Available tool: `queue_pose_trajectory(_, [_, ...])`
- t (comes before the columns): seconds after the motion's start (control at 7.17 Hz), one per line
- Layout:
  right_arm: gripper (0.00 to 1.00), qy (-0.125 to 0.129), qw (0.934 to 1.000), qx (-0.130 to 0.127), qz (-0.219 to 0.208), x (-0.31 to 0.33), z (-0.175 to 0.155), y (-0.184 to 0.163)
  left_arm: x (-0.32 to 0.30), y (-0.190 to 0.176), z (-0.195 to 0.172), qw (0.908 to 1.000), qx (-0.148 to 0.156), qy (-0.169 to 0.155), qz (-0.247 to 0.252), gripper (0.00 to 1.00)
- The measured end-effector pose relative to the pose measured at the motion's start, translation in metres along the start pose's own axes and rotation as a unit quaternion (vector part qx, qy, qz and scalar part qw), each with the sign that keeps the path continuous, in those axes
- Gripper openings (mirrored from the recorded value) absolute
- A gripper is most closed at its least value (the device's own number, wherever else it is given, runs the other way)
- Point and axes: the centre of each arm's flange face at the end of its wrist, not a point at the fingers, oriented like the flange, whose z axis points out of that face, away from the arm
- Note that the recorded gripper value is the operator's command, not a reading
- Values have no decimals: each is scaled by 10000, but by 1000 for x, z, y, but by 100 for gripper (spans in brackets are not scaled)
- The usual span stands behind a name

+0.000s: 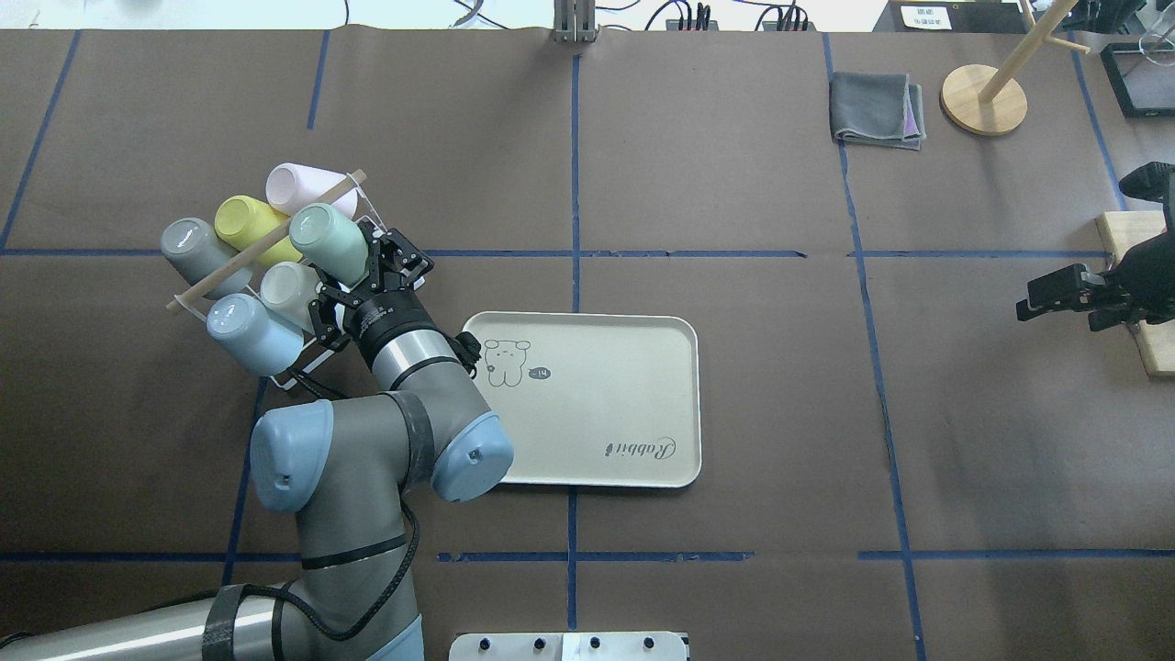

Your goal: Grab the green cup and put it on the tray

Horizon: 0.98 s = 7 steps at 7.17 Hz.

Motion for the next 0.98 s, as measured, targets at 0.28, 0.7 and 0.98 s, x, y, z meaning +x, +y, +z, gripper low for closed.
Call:
queue_pose_trajectory(0.28, [100, 1, 10000, -3, -3, 0, 0, 0, -12, 44, -26, 9979, 321, -178, -534, 59])
queue_pose_trajectory(0.7, [100, 3, 10000, -5, 3, 0, 1, 0, -32, 77, -65, 9374, 1628, 104, -3078, 59])
queue_pose_trajectory(0.98, [100, 6, 10000, -8, 3, 0, 1, 0, -49, 78, -86, 8089, 2614, 523, -5240, 44])
